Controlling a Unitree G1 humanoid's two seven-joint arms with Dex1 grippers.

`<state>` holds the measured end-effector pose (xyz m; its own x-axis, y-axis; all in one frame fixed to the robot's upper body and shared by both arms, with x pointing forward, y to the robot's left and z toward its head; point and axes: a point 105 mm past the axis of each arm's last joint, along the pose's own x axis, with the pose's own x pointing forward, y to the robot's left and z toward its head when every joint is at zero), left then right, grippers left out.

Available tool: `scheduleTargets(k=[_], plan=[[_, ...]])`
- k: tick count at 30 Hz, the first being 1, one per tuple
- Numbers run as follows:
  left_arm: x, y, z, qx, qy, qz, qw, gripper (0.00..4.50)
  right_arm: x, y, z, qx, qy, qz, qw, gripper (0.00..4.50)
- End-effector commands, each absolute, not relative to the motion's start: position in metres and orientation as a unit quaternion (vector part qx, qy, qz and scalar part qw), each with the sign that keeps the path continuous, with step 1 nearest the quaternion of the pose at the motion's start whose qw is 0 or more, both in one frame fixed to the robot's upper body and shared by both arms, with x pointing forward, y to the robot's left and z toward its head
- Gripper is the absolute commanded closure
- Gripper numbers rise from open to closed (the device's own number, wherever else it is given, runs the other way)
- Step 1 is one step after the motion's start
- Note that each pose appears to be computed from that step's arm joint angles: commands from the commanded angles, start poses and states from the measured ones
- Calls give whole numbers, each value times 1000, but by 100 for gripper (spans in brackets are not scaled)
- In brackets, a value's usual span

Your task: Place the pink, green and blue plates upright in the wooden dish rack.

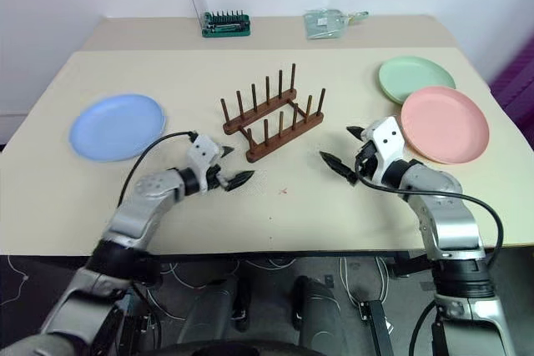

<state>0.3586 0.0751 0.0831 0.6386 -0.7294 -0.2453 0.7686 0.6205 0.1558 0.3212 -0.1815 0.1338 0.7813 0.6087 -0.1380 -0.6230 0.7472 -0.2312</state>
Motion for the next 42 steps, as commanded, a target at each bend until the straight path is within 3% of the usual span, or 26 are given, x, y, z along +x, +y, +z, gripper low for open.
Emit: scheduleTargets(k=[1, 6, 12, 18, 23, 30, 32, 33, 34, 36, 41, 42], plan=[[355, 60, 58, 126, 108, -438, 883, 130, 314, -174, 133, -142, 16, 326, 935, 0], [355, 47, 57, 116, 94, -449, 881, 368, 308, -169, 125, -143, 21, 312, 939, 0], [347, 42, 62, 143, 73, -487, 859, 374, 302, -176, 114, -169, 50, 315, 933, 0], [336, 23, 69, 222, 44, -602, 765, 374, 301, -204, 112, -203, 73, 296, 930, 0], [351, 19, 69, 231, 61, -622, 746, 374, 298, -214, 114, -208, 74, 275, 936, 0], [369, 40, 65, 228, 92, -580, 777, 27, 284, -227, 111, -214, 88, 249, 940, 0], [367, 57, 61, 223, 111, -568, 784, 8, 283, -232, 111, -212, 97, 247, 941, 0], [364, 63, 59, 218, 119, -566, 786, 0, 282, -233, 110, -212, 100, 247, 940, 52], [358, 70, 59, 210, 124, -567, 787, 23, 282, -235, 109, -216, 107, 245, 939, 85], [346, 76, 59, 196, 129, -573, 785, 97, 283, -237, 108, -222, 111, 243, 938, 181], [289, 62, 58, 207, 141, -635, 731, 343, 296, -235, 97, -243, 134, 243, 929, 427], [285, 56, 60, 217, 133, -637, 727, 350, 298, -236, 96, -247, 138, 241, 928, 440]])
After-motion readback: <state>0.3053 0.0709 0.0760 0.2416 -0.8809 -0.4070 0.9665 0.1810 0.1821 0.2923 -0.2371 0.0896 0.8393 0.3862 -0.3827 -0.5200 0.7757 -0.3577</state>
